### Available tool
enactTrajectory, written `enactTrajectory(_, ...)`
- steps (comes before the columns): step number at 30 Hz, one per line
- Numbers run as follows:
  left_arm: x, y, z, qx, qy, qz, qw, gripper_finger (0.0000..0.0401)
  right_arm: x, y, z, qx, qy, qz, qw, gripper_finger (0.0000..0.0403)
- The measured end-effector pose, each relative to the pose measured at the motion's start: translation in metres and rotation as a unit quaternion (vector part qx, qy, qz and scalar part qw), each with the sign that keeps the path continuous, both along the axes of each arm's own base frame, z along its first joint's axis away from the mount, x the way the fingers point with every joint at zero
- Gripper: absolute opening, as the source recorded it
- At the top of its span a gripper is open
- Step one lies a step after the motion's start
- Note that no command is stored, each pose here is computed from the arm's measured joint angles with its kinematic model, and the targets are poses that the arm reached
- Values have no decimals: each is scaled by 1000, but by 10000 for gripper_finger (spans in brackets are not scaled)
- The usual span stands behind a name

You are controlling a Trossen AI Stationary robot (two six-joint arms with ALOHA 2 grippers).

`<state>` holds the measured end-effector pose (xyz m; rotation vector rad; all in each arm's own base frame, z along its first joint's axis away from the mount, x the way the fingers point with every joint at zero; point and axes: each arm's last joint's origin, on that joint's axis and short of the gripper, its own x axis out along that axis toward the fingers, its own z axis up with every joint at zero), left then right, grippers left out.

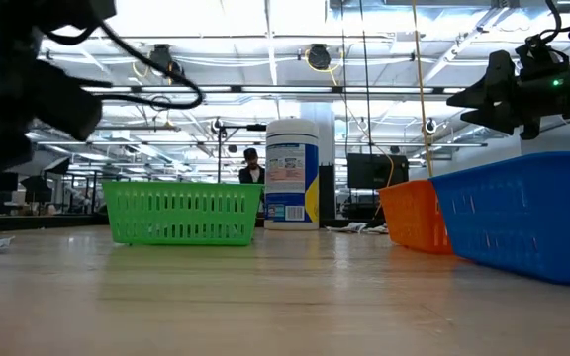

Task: Pick & Place First Aid Supplies
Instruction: Put the green bandage into the green bin

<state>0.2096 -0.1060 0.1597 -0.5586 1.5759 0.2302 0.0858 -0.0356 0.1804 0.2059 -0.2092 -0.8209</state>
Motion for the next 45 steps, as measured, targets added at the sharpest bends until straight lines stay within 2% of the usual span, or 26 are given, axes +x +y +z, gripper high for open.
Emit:
enactTrajectory(7,-7,-8,-14,7,19,-10,1000,234,0,0,0,0,0,0,1000,267)
enactTrajectory(11,-6,-10,-16,7,20,-14,1000,211,0,0,0,0,0,0,1000,267)
enactTrajectory(15,-7,-9,-17,14,24,-16,1000,156,0,0,0,0,0,0,1000,267)
enactTrajectory(23,-12,-5,-20,39,37,-11,998,12,0,0,0,0,0,0,1000,267)
enactTrajectory(29,-16,0,-14,50,55,-16,997,5,0,0,0,0,0,0,1000,267)
enactTrajectory(35,-24,14,16,57,55,-19,997,3,0,0,0,0,0,0,1000,267)
enactTrajectory(39,-29,26,31,68,78,-25,994,3,0,0,0,0,-1,0,1000,267)
enactTrajectory(42,-27,37,43,90,102,-27,990,2,0,0,0,0,-1,0,1000,267)
enactTrajectory(45,-13,46,56,97,110,-51,988,2,0,0,0,0,-2,0,1000,267)
